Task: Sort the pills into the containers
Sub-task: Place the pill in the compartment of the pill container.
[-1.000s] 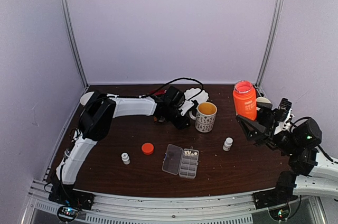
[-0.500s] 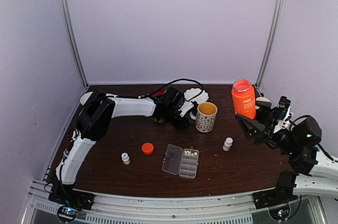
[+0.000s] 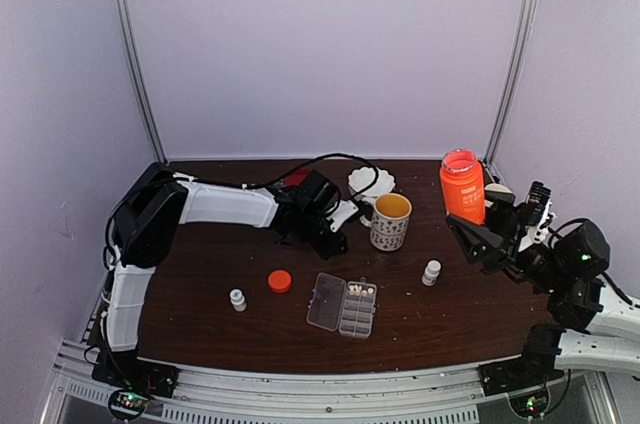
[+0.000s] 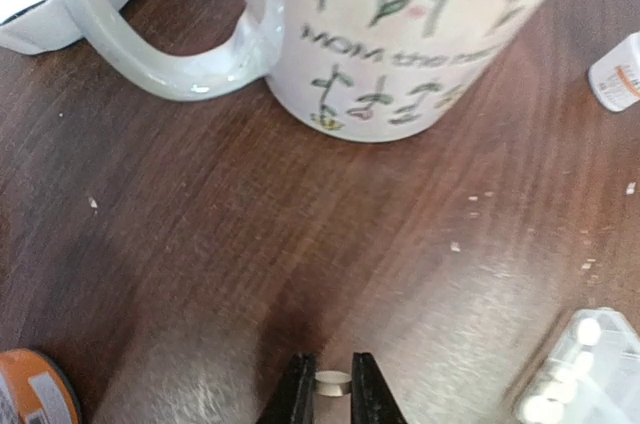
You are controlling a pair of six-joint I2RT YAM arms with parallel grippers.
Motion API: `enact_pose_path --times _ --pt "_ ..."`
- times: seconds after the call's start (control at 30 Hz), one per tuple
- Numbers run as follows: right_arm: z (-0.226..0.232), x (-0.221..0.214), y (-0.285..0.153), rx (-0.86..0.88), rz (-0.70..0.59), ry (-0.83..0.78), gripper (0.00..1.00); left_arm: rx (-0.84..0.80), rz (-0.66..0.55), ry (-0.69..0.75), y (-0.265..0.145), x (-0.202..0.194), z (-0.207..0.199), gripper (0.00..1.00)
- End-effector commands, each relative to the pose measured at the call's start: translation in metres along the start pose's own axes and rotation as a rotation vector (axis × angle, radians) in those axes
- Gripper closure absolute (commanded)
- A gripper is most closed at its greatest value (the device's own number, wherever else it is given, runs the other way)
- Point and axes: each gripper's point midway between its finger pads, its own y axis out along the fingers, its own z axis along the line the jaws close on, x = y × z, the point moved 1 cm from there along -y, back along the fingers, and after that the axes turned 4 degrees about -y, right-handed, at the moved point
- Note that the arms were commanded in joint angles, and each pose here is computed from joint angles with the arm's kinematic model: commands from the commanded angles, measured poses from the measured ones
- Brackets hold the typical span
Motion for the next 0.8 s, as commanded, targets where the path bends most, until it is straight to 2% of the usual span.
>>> enact_pose_path --times 0.0,0.23,0.4,0.77 --pt "-0.010 0.003 -0.005 -0.061 -0.014 0.005 1.00 -0.011 -0.044 -0.020 -0.026 0.014 -0.024 0.87" --pt "-0.006 -0.011 -0.011 -0.055 0.020 0.024 1.00 -0.024 -0.031 -0.002 -0.044 0.008 -0.069 0.87" --pt "-0.008 -0.011 -0.018 -0.073 0.016 0.034 1.00 -0.049 -0.039 -0.002 -0.042 0.006 -0.098 0.87" --pt "-0.012 -0.004 -0.025 -0.096 0.013 0.035 1.00 -0.070 -0.058 -0.044 -0.024 0.004 -0.107 0.87"
